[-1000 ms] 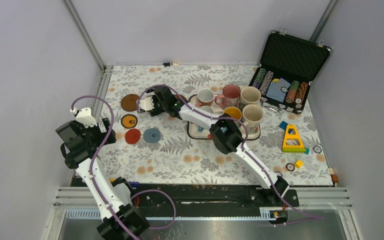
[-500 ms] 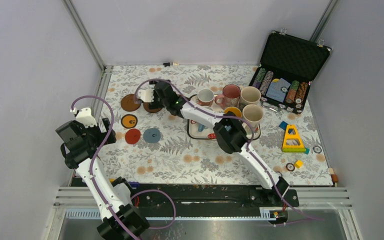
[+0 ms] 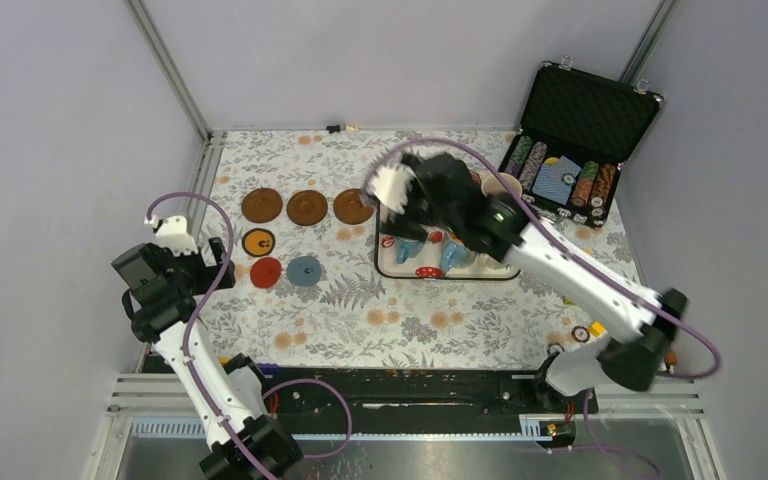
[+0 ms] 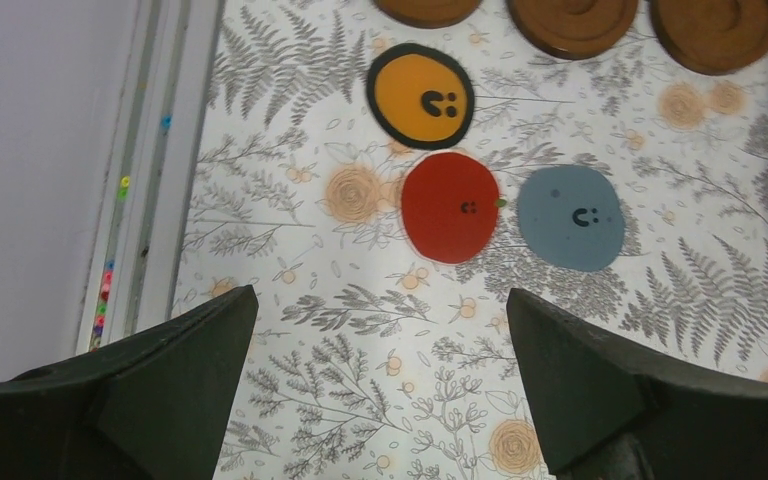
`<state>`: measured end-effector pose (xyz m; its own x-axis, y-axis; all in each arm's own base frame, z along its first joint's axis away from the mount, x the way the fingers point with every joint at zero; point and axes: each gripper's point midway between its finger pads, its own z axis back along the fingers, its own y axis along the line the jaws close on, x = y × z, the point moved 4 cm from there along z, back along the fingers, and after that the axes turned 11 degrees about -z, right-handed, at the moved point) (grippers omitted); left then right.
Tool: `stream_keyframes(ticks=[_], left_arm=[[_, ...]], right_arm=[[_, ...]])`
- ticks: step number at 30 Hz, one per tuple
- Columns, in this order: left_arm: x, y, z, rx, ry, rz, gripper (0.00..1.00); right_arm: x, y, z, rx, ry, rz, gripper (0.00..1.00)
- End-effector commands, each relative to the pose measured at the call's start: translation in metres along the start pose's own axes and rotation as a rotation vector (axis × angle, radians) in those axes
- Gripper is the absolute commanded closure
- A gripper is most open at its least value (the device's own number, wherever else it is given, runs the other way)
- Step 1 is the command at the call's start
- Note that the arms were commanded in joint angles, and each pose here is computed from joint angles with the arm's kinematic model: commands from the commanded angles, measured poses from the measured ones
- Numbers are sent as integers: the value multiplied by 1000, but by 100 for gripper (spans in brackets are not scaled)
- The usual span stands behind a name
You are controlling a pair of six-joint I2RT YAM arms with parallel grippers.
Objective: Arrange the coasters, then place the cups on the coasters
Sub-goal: Move the coaster to the center of the board.
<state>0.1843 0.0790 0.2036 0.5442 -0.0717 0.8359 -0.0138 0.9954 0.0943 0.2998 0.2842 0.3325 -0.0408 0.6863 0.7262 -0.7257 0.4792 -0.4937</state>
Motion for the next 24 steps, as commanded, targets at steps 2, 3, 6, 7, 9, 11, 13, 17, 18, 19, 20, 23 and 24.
stream_keyframes(ticks=[2, 3, 6, 7, 9, 11, 13, 17, 18, 19, 20, 23, 24], left_arm=[[21, -24, 12, -152, -101, -135, 1], [24, -30, 11, -172, -97, -173, 1], [23, -42, 2, -173, -29, -306, 1], [20, -46, -4, -164, 5, -353, 1], [13, -54, -17, -164, 77, -439, 1], [5, -65, -31, -211, 150, -501, 1], [-2, -76, -46, -259, 221, -543, 1], [-10, -95, -78, -259, 338, -652, 1], [-11, -100, -84, -259, 348, -681, 1], [-11, -105, -90, -267, 354, -710, 1], [-12, -110, -96, -276, 361, -735, 1], [-15, -125, -110, -344, 385, -768, 1], [-18, -131, -114, -371, 398, -779, 1]], right_arm=[[-114, 61, 74, 202, 244, -20, 2], [-125, 65, 90, 208, 235, -23, 2], [-148, 73, 135, 191, 107, -28, 2], [-154, 78, 146, 198, 52, -30, 2], [-169, 98, 156, 254, -25, -49, 2], [-180, 110, 162, 297, -58, -106, 2], [-195, 115, 155, 281, -47, -159, 2], [-219, 123, 128, 224, 7, -202, 2], [-223, 123, 123, 205, 26, -213, 2], [-225, 121, 119, 190, 45, -216, 2], [-227, 119, 117, 176, 63, -217, 2], [-228, 113, 111, 134, 87, -218, 2], [-228, 112, 109, 121, 89, -219, 2]])
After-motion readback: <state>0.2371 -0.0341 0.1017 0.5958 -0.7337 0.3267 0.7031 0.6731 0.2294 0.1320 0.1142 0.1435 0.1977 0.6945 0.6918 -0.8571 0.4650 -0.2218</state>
